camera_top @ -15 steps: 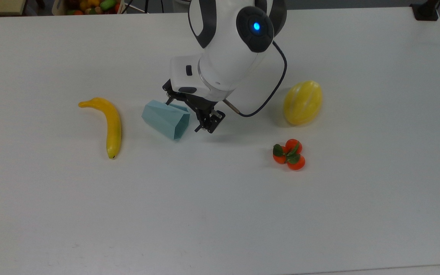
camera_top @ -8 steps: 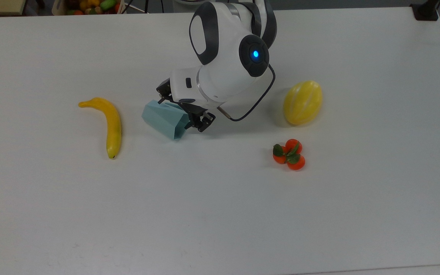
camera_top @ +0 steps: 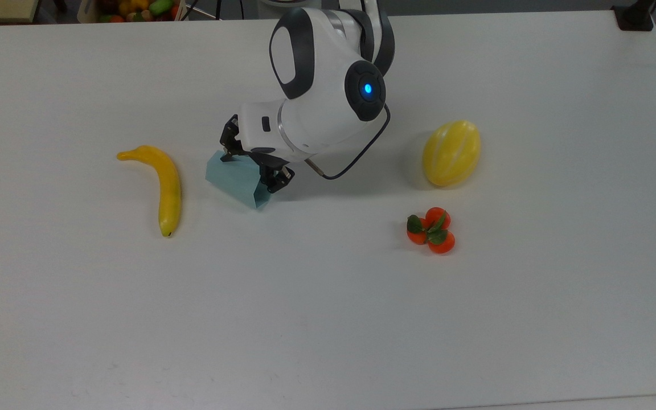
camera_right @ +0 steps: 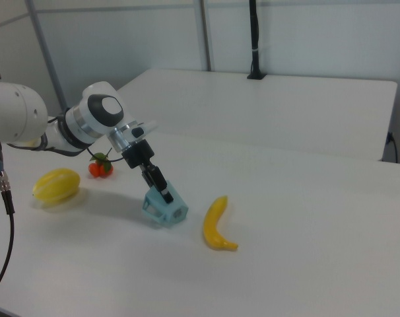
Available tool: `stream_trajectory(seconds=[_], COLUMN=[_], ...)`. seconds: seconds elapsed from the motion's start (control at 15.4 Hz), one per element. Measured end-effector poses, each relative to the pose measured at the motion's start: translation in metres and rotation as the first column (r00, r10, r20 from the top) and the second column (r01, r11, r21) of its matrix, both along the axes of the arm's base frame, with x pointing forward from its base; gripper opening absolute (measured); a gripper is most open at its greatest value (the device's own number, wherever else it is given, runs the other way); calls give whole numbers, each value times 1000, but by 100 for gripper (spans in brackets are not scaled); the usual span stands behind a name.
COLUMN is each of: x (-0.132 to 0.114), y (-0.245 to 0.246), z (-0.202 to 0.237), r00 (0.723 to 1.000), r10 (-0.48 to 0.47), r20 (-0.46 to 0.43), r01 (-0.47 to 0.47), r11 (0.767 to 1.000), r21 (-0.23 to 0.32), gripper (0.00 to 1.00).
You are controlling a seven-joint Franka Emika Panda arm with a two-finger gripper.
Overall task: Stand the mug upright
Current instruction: 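Close the gripper on the cup's open rim end, then lift the cup and rotate it so its base points down, then lower the upright cup onto the table beside the banana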
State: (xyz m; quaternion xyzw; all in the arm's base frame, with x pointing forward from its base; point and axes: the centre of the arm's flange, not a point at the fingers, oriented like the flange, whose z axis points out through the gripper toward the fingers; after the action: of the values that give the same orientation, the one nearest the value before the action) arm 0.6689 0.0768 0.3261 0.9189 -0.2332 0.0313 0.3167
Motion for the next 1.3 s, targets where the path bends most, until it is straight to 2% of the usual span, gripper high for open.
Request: stream_trajectory(seconds=[0.06,0.26,0.39,0.45,0.91,1.1,1.3], x=[0,1,0,-1,-6,-13,-27], y=[-2,-10,-7,-5,-1,6,5], z=[6,11,17,23,71,122,177], r00=[1000,1000,1000,1000,999,997,989], r10=[-3,-19,-24,-21,40,67,109], r20=[8,14,4,-3,2,48,98], r01=[3,19,23,22,-40,-79,-142], r11=[1000,1000,998,995,977,945,877], r21=[1,8,57,93,212,317,458], gripper=[31,24,17,9,9,9,9])
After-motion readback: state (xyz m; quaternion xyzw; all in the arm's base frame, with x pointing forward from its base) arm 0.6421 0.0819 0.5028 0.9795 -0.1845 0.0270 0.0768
